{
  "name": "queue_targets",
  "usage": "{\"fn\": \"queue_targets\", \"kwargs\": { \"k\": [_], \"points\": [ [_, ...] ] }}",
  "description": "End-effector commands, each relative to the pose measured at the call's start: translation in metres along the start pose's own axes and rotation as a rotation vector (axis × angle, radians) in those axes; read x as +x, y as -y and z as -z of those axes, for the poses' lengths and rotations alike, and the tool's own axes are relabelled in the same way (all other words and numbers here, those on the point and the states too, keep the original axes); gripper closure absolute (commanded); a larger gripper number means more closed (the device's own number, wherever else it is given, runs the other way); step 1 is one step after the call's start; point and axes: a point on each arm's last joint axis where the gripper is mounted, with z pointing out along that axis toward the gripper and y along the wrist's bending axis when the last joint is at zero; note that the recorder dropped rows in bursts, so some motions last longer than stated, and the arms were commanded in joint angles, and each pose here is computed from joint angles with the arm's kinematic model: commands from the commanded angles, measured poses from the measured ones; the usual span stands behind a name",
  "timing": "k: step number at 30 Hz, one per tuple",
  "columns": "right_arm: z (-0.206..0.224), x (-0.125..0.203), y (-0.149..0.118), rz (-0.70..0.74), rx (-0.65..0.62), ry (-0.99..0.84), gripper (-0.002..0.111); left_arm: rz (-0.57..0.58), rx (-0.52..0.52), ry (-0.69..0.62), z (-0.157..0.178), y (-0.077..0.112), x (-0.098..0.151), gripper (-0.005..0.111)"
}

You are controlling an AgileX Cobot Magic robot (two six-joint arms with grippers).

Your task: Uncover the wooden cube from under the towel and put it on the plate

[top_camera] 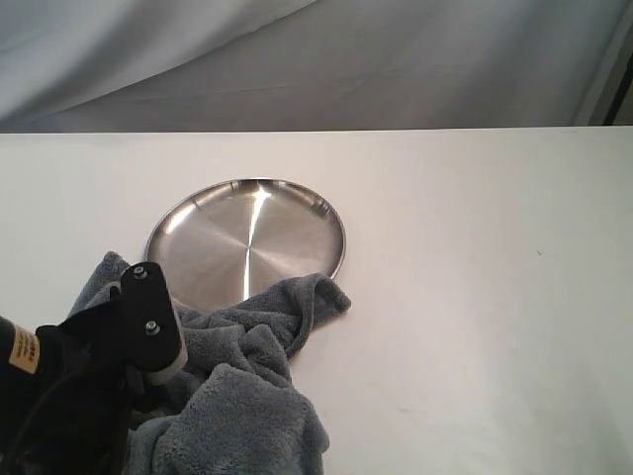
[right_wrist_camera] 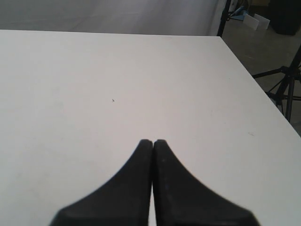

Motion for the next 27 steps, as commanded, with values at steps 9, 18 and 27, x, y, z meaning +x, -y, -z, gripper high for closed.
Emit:
{"fn": "queue_targets", "kwargs": {
  "k": [9,18,27],
  "points": [
    [0.0,0.0,0.0,0.0,0.007,0.004,0.108,-0.057,-0.085,0.09,-0.002,-0.007,-0.007,0.007],
    [0.0,0.0,0.0,0.0,0.007,0.004,0.108,-0.132,-0.097,0.023,-0.015,-0.007,0.012,0.007],
    [0.0,0.0,0.0,0.0,0.007,0.004,0.108,-0.043,-0.13,0.027,-0.039,-0.017,0.014,0.007]
  ]
}}
